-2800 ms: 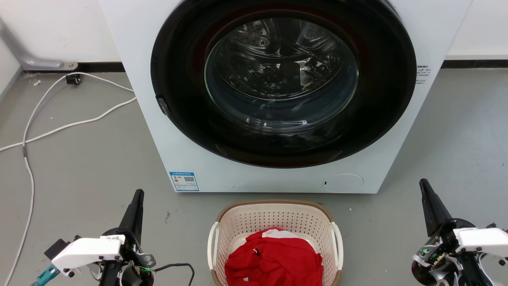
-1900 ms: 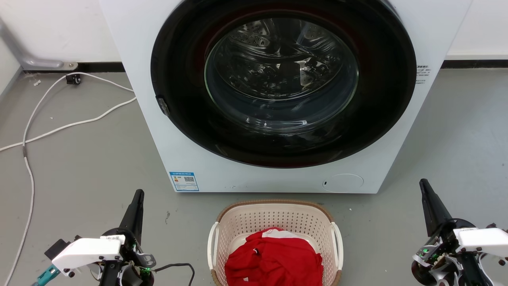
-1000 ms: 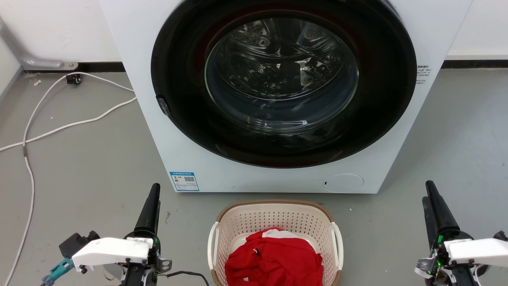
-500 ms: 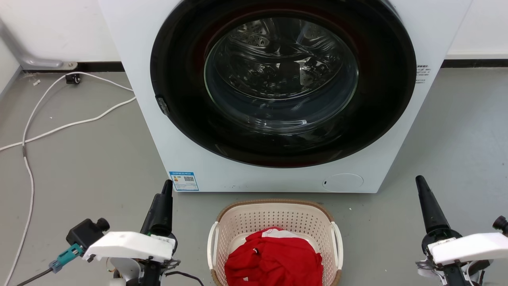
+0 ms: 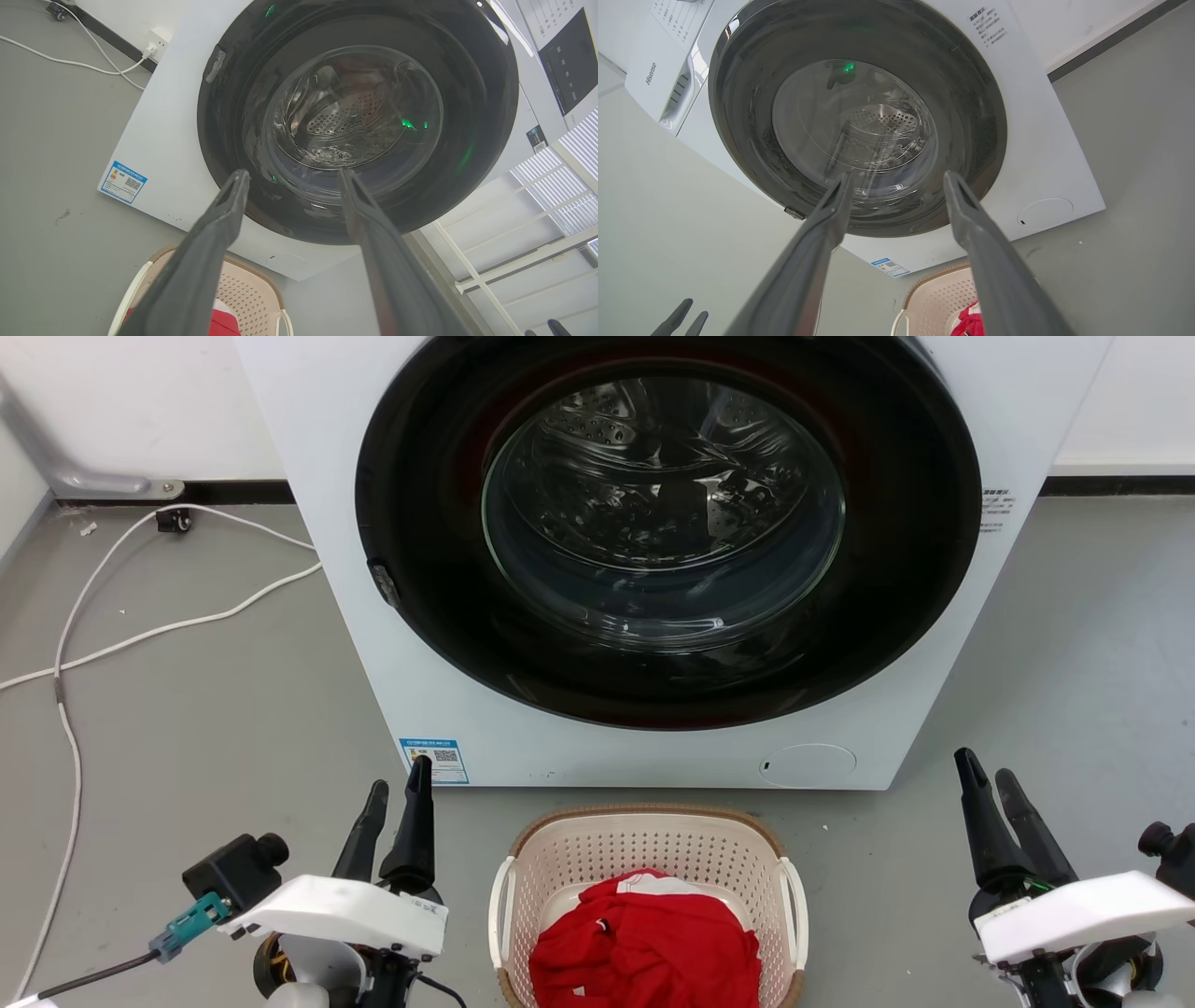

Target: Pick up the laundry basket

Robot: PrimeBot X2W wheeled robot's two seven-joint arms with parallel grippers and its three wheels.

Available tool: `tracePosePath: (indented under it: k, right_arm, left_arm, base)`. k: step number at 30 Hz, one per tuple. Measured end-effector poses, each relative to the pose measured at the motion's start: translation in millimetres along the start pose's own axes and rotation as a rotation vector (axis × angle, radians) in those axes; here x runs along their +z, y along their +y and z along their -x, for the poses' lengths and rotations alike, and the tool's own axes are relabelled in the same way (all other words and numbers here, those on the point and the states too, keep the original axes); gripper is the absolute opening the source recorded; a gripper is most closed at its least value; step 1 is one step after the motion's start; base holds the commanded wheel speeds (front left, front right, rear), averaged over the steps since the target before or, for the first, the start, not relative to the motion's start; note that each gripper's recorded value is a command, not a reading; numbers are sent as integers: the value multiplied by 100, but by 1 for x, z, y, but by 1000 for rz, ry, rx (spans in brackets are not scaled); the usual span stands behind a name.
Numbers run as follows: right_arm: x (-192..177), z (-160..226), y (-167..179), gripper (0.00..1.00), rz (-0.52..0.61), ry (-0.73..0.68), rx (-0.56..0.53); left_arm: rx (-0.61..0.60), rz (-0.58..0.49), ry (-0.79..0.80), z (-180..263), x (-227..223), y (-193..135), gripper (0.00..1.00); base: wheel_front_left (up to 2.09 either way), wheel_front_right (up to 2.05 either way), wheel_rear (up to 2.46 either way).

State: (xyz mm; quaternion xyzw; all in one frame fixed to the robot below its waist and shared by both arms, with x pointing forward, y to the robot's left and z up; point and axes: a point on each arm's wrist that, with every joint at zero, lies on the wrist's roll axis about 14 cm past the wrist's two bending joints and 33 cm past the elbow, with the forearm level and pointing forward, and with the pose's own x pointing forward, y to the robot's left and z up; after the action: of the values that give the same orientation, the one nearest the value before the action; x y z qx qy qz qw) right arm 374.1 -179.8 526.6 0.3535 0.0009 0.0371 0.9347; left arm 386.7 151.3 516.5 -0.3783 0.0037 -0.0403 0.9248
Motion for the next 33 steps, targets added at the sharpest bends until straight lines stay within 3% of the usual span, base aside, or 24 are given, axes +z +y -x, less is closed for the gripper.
tracePosePath:
  k: [33]
  right_arm:
    - [-8,-2,-14,100,425,12,-25]
  left_arm:
    - [-66,-404,-10,2,-11,-15,100]
  base:
    - [0,0,0]
